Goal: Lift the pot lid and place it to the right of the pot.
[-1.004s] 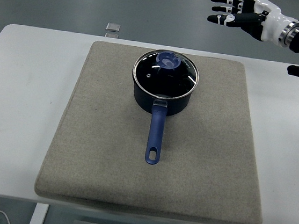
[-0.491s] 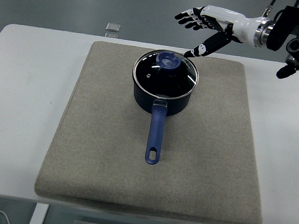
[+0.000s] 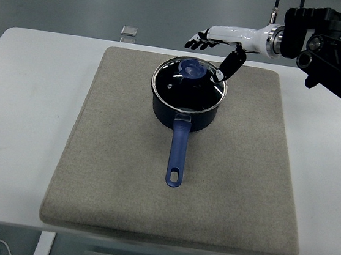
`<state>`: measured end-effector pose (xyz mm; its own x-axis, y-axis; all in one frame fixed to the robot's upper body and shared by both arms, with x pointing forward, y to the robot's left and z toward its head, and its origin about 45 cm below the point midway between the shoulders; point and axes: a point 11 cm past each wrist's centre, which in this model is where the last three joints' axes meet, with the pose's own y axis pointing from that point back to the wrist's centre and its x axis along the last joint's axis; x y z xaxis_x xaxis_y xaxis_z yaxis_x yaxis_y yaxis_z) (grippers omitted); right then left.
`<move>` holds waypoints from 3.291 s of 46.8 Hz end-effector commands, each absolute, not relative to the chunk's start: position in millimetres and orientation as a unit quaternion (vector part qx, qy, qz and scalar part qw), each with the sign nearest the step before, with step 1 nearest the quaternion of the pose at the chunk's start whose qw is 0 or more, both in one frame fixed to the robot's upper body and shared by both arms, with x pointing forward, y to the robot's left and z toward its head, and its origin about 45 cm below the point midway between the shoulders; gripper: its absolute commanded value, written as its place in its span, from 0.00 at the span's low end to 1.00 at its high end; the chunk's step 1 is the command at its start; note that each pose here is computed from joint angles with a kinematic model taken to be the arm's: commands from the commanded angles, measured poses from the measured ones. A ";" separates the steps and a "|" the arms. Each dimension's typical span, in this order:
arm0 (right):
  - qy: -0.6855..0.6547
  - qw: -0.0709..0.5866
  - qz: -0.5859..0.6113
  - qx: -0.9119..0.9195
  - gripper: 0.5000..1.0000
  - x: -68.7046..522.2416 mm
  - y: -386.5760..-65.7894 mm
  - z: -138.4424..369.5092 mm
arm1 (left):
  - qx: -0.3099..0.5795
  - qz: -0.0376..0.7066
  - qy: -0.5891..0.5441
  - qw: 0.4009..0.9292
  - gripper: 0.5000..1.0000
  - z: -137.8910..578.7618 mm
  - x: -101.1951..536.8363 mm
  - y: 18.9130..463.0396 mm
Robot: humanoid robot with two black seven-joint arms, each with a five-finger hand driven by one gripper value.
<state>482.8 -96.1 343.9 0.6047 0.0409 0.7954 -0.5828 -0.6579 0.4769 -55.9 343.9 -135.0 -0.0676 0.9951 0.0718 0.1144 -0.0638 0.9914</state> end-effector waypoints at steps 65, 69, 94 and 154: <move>-0.154 0.396 0.431 0.796 0.38 482.8 -86.0 330.1 | 0.526 0.506 0.528 0.436 1.00 -135.0 -55.9 343.9; -0.153 0.397 0.430 0.796 0.33 482.7 -86.0 329.8 | 0.526 0.506 0.528 0.436 1.00 -135.0 -55.9 343.9; -0.155 0.394 0.433 0.795 0.03 483.8 -83.0 338.9 | 0.526 0.506 0.528 0.436 1.00 -135.0 -55.9 343.9; -0.301 0.438 0.341 0.776 0.00 509.6 -254.0 355.9 | 0.526 0.506 0.528 0.436 1.00 -135.0 -55.9 343.9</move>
<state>511.1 -245.7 363.6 0.5789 -0.1583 0.7999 -0.7644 -0.4468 0.4648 -55.8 343.9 -135.0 -0.0681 0.9951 0.0718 0.1142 -0.0638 0.9914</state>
